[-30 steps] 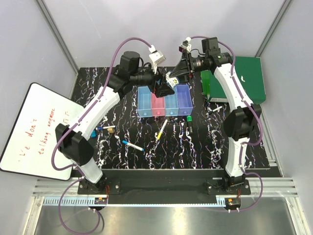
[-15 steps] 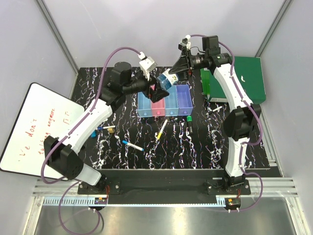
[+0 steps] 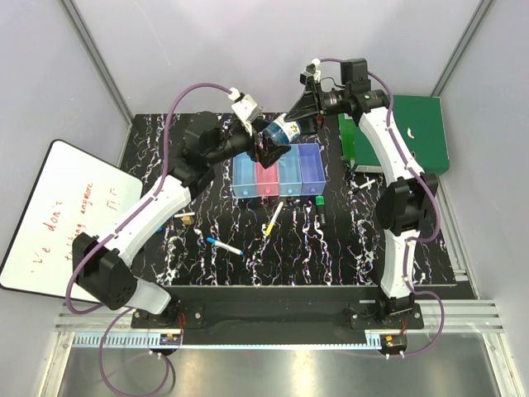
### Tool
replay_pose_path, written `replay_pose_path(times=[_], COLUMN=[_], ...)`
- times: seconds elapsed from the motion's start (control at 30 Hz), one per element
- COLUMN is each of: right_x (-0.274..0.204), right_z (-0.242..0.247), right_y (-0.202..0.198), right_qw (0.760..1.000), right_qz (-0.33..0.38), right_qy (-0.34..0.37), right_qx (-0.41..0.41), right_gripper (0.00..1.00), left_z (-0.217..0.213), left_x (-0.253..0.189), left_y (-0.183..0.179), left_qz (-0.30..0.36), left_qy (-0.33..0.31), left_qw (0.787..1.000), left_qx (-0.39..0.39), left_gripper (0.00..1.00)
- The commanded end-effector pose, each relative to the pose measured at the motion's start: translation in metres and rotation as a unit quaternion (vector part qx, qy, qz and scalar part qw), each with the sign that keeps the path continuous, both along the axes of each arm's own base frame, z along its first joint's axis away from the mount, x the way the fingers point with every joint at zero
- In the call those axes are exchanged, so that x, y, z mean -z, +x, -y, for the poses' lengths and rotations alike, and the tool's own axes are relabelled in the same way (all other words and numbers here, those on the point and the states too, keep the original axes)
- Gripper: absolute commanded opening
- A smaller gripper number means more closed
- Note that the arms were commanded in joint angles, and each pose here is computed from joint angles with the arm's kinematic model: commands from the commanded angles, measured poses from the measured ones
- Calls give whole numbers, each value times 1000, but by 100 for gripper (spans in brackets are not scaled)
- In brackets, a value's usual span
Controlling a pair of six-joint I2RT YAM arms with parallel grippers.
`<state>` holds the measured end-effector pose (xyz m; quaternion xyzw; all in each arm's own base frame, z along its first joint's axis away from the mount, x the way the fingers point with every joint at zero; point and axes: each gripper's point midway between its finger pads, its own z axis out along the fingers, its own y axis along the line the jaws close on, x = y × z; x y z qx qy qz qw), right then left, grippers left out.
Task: Sort the stationery into containers
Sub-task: Pick up the stationery from the corner of the board.
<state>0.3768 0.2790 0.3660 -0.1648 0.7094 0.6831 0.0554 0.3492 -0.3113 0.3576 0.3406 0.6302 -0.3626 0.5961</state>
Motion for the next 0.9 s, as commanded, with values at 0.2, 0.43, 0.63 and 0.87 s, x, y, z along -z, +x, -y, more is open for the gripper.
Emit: replay_pose_path(times=[0.2,0.43,0.63,0.87], right_x=[-41,-42,-42,-40], right_z=[8,8,7,6], right_y=[-22,-22,-22,-20], right_qw=[997,997,997,997], right_qz=[39,40,41,31], right_qy=[41,41,40,39], right_qx=[-57,-56,-55,-59], right_gripper=[0,0,0,74], left_z=[9,11,14,13], left_x=[-36,-32,-35,-30], left_y=[1,-1,2,2], left_qz=[59,59,62,58], left_qy=[-38,-36,-37,-21], left_qw=[997,998,997,998], left_qx=[4,7,6,0], left_gripper=[81,62,21,0])
